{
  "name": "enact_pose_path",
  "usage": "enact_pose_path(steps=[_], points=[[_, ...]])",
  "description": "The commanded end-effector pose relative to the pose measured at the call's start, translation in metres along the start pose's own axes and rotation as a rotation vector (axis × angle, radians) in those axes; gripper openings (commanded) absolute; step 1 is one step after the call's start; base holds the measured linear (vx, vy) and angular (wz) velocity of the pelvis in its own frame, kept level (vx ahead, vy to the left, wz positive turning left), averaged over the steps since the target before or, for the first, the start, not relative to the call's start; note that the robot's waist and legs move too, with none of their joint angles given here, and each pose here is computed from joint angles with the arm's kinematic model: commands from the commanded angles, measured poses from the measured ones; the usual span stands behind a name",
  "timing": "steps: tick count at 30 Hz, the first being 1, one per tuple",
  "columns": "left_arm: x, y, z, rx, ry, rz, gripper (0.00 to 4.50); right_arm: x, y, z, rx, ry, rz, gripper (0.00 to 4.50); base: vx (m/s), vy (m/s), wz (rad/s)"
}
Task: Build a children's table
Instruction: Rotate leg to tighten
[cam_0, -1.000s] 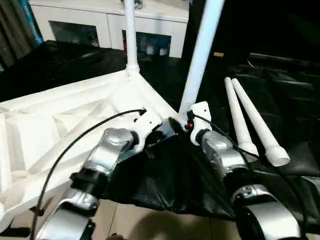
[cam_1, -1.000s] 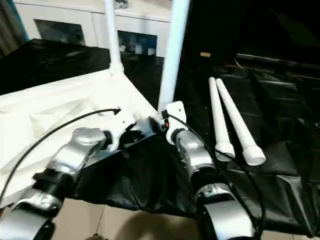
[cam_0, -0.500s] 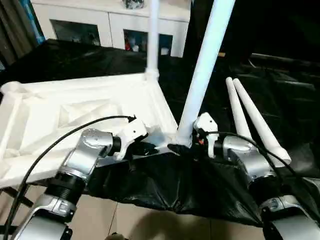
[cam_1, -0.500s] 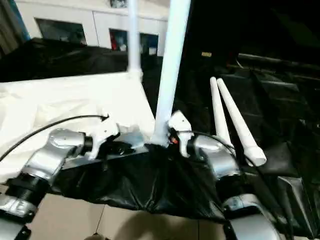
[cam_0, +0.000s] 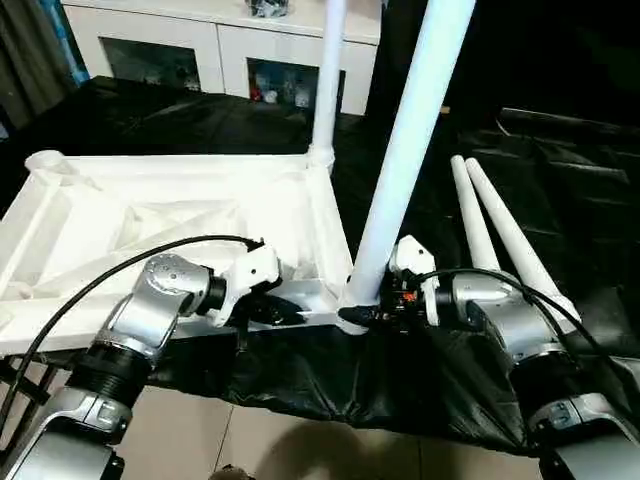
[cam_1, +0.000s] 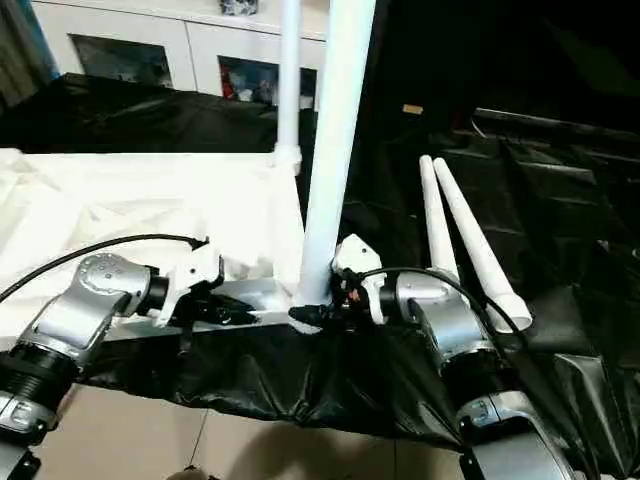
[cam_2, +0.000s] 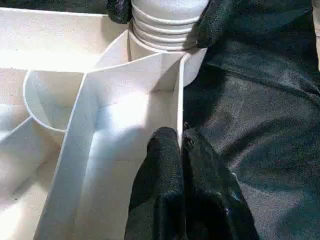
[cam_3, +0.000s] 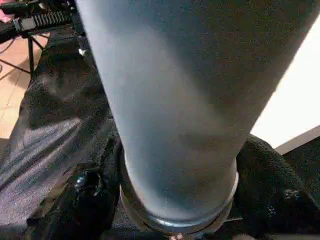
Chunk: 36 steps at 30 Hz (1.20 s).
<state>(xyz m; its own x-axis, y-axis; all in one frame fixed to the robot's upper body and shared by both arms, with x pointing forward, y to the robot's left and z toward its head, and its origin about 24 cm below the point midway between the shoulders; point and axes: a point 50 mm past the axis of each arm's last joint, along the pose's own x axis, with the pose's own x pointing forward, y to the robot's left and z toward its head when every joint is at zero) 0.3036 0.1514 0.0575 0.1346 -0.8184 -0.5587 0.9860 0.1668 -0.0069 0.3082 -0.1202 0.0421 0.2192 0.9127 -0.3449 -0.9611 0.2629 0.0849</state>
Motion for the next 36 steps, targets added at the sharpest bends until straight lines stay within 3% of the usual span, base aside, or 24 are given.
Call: enact_pose_path(steps=[1, 5, 11, 14, 18, 20, 22, 26, 31, 36], points=[[0.017, 0.004, 0.013, 0.015, -0.034, 0.063, 0.00, 0.030, 0.013, 0.005, 0.015, -0.046, 0.052, 2.83, 0.000, 0.000, 0.00], [0.022, 0.011, 0.016, -0.036, -0.053, 0.167, 0.00, 0.037, -0.003, 0.004, 0.081, -0.071, -0.189, 2.71, 0.000, 0.000, 0.00], [0.054, 0.022, 0.032, -0.173, -0.089, 0.367, 0.00, 0.060, -0.020, 0.000, 0.300, -0.081, -0.620, 2.68, 0.000, 0.000, 0.00], [0.059, 0.022, 0.034, -0.181, -0.096, 0.382, 0.00, 0.065, -0.020, 0.001, 0.306, -0.083, -0.649, 2.68, 0.000, 0.000, 0.00], [0.075, 0.018, 0.039, -0.199, -0.096, 0.403, 0.00, 0.079, -0.015, 0.007, 0.219, -0.079, -0.713, 2.68, 0.000, 0.000, 0.00], [0.073, 0.018, 0.038, -0.193, -0.084, 0.409, 0.00, 0.079, -0.015, 0.008, 0.240, -0.110, -0.686, 3.23, 0.000, 0.000, 0.00], [0.070, 0.018, 0.037, -0.182, -0.082, 0.404, 0.00, 0.075, -0.018, 0.011, 0.259, -0.148, -0.665, 3.37, 0.000, 0.000, 0.00], [0.063, 0.015, 0.030, -0.146, -0.075, 0.365, 0.00, 0.067, -0.020, 0.012, 0.204, -0.142, -0.611, 3.81, 0.000, 0.000, 0.00], [0.056, 0.012, 0.025, -0.078, -0.079, 0.304, 0.00, 0.060, -0.017, 0.012, 0.149, -0.135, -0.493, 3.90, 0.000, 0.000, 0.00], [0.031, 0.006, 0.020, 0.012, -0.111, 0.161, 0.00, 0.041, -0.001, 0.009, 0.002, -0.094, -0.132, 3.90, 0.000, 0.000, 0.00]])
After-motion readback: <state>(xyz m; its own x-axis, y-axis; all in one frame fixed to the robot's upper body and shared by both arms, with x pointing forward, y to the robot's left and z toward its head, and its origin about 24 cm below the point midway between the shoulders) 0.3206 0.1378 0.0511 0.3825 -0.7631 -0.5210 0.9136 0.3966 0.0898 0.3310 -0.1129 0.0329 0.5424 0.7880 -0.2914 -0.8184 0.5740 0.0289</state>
